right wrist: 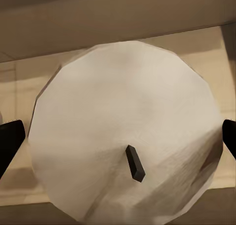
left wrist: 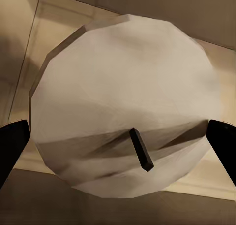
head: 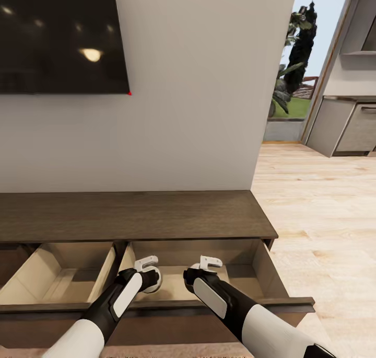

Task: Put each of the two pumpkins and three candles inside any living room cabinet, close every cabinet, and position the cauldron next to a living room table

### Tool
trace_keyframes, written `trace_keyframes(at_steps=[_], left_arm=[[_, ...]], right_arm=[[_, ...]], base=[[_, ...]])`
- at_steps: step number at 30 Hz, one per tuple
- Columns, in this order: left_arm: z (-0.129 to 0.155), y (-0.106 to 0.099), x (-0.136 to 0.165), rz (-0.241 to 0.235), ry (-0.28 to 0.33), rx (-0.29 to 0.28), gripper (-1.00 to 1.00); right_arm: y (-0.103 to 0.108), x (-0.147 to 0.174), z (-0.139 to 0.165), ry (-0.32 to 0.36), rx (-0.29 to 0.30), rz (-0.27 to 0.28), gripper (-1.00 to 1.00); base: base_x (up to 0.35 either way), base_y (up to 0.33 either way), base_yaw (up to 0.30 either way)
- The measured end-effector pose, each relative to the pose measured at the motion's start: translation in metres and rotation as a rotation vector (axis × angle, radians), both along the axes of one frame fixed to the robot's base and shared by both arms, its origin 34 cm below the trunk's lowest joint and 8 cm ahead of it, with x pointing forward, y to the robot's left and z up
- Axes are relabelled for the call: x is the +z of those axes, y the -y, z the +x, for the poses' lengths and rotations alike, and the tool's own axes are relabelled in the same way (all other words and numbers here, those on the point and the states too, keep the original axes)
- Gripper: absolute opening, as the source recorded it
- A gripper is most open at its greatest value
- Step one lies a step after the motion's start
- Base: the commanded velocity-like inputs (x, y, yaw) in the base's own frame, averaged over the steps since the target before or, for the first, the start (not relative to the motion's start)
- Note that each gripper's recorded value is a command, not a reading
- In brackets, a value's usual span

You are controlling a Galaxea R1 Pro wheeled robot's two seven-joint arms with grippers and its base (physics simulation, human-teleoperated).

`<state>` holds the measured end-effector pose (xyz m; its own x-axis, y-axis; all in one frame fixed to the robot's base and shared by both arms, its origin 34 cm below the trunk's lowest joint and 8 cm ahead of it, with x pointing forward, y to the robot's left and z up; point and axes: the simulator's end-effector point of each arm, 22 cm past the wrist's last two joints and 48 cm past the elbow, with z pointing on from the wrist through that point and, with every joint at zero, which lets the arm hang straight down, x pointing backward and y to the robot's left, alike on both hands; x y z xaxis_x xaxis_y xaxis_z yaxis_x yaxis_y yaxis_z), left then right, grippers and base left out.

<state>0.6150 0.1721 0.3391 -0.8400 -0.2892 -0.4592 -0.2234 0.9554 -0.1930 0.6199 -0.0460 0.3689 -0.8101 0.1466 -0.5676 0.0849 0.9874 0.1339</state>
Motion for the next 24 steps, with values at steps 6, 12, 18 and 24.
trace_keyframes(at_steps=[6,12,18,24], left_arm=[[-0.0012,-0.0011,-0.0045,0.002,-0.008,0.001,-1.0],[-0.0028,-0.0011,-0.0093,0.002,-0.017,0.001,-1.0],[-0.0033,-0.0017,-0.0113,0.002,-0.02,0.002,-1.0],[-0.0033,-0.0025,-0.0114,0.003,-0.02,0.003,-1.0]], right_arm=[[0.0,-0.0043,-0.0009,-0.007,0.0,0.0,-1.0],[-0.0001,-0.0091,-0.0022,-0.016,0.0,0.0,-1.0],[-0.0004,-0.0111,-0.0028,-0.02,0.002,0.0,-1.0],[-0.0005,-0.0109,-0.0027,-0.019,0.002,0.0,1.0]], base=[[0.0,0.0,0.0],[0.0,0.0,0.0],[0.0,0.0,0.0],[0.0,0.0,0.0]])
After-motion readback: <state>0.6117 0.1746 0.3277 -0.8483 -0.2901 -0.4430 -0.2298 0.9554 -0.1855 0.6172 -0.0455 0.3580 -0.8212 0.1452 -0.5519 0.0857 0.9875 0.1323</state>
